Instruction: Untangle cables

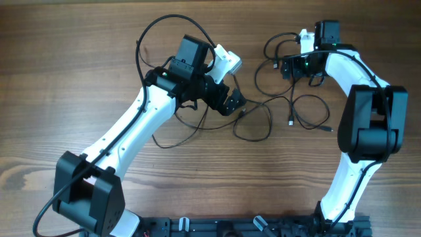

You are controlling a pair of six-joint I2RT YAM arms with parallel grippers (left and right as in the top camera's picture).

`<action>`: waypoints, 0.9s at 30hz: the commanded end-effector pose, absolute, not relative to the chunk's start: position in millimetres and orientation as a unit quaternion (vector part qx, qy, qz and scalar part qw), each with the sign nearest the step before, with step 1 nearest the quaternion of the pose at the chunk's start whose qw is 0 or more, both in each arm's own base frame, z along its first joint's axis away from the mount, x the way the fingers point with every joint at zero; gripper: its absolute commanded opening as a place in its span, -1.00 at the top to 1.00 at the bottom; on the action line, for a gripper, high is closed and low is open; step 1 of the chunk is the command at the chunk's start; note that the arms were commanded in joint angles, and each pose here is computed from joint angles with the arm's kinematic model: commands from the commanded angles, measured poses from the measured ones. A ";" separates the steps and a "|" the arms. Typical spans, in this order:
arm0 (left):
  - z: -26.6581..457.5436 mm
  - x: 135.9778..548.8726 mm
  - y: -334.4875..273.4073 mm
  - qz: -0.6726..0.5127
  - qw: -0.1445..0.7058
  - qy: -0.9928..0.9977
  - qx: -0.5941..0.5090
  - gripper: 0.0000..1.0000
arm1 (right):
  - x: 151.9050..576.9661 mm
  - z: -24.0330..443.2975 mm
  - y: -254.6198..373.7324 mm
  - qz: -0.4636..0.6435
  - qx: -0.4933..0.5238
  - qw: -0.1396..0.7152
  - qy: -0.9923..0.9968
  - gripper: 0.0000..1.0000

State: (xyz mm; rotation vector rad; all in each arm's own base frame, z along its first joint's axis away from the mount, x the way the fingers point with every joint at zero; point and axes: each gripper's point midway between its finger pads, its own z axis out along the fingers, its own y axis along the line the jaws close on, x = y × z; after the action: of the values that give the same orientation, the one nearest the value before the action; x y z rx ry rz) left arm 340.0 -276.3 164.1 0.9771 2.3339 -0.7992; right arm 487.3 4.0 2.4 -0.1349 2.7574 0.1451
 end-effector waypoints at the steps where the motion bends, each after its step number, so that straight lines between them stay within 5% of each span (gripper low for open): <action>1: 160.1 336.9 -281.1 -0.300 0.236 0.848 0.368 -1.00 | 463.9 -26.9 -19.5 -0.004 0.010 0.133 0.991 -0.91; 8: 160.1 336.9 -281.1 -0.300 0.236 0.848 0.368 -1.00 | 454.8 -29.1 -25.1 -0.022 -0.002 0.114 0.993 -0.74; 16: 160.0 336.8 -281.1 -0.299 0.236 0.847 0.370 -0.99 | 450.3 -30.1 -24.7 -0.021 0.001 0.104 0.994 0.29; 18: 160.0 336.8 -281.1 -0.299 0.236 0.847 0.370 -1.00 | 448.5 -30.4 -24.7 -0.021 0.005 0.101 0.995 0.90; 27: 160.1 336.9 -281.2 -0.299 0.237 0.847 0.370 -0.99 | 453.1 -24.2 4.8 0.042 0.020 0.110 0.993 0.91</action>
State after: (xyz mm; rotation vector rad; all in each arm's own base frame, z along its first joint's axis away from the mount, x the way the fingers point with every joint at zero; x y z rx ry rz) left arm 340.0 -276.4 164.1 0.9773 2.3338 -0.7996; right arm 470.7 -16.2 -2.1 0.0563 2.8418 0.0237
